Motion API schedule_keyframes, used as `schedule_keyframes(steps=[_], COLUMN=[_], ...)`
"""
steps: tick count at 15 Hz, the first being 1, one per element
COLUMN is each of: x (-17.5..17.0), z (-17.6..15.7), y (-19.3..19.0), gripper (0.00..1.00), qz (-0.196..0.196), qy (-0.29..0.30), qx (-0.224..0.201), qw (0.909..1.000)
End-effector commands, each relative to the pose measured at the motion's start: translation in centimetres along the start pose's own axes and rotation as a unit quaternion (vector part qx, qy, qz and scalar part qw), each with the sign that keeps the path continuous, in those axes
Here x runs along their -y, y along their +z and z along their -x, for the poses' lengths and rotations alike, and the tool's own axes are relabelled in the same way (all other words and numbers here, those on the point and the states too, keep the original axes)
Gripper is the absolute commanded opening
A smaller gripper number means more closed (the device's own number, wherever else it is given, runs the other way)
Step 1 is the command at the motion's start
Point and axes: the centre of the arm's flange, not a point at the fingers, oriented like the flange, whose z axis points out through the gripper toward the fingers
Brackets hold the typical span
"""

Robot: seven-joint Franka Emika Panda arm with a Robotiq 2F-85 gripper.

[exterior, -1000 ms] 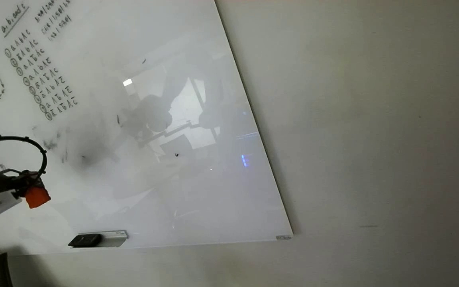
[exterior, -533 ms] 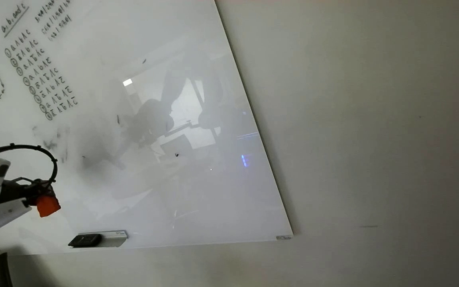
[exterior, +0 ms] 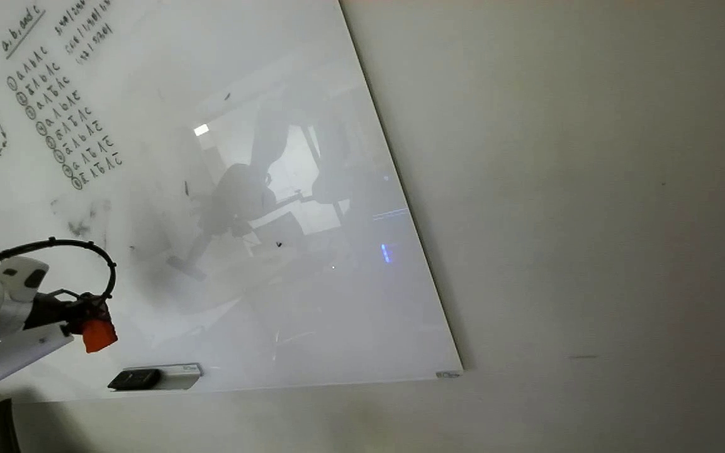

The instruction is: Pick up the eraser and wipe the white board with it.

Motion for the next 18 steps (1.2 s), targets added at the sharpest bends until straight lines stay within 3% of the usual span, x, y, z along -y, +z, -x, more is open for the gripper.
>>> schedule_keyframes(steps=[1,13,14,18], x=[0.9,4.1,3.3,3.6], z=[4.9,5.8,1.8,1.8], y=[6.0,9.2,3.3,3.5], gripper=[0.29,0.29,0.54,0.54], qz=[0.0,-0.034,-0.027,-0.032], qy=[-0.016,-0.057,-0.047,-0.047], qx=[-0.011,0.024,0.035,0.037], qw=[0.9998,0.9975,0.9979,0.9977])
